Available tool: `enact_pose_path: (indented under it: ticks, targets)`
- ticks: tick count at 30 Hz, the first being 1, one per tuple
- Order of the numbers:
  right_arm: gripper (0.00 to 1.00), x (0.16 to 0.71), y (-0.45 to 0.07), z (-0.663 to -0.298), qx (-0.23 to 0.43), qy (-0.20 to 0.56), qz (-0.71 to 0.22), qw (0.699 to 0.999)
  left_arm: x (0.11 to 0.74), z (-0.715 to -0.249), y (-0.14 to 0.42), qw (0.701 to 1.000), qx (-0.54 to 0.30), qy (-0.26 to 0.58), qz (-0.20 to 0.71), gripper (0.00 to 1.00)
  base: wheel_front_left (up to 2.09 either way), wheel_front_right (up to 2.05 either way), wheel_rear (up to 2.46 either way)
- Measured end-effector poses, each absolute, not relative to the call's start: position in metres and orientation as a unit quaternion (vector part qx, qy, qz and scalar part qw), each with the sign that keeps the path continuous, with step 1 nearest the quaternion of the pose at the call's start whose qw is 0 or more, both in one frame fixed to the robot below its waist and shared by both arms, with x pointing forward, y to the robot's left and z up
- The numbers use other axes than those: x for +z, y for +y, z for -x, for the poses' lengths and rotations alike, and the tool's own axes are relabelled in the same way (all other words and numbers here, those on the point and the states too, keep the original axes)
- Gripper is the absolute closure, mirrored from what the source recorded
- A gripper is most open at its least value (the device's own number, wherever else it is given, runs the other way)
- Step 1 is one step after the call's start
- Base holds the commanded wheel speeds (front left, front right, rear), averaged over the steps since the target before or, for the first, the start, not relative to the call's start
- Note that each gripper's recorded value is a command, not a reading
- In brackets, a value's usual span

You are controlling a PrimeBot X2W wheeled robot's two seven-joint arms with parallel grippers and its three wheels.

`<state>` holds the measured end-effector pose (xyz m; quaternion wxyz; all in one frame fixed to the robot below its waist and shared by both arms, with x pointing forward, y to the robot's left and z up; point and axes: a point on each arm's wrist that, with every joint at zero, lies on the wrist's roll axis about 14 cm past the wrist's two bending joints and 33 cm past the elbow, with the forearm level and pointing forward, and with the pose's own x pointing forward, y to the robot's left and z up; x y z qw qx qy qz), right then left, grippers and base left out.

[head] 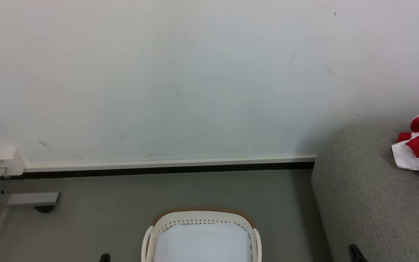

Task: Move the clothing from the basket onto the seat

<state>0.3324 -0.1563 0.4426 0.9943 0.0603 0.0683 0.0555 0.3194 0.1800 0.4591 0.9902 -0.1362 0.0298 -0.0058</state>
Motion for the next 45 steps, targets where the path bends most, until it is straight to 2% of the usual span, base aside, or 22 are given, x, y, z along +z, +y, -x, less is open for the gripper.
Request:
enact_pose_path:
  ticks: [17, 45]
  targets:
    - [1.0, 0.449, -0.172, -0.341, 0.005, 0.07, -0.215, 0.974, 0.461, -0.331, 0.19, 0.96, 0.028, 0.038, 0.276, 1.0, 0.0, 0.0, 0.0]
    - [1.0, 0.465, -0.186, -0.357, -0.029, 0.054, -0.413, 0.909, 0.474, -0.352, 0.197, 0.892, 0.042, 0.028, 0.448, 1.0, 0.0, 0.0, 0.0]
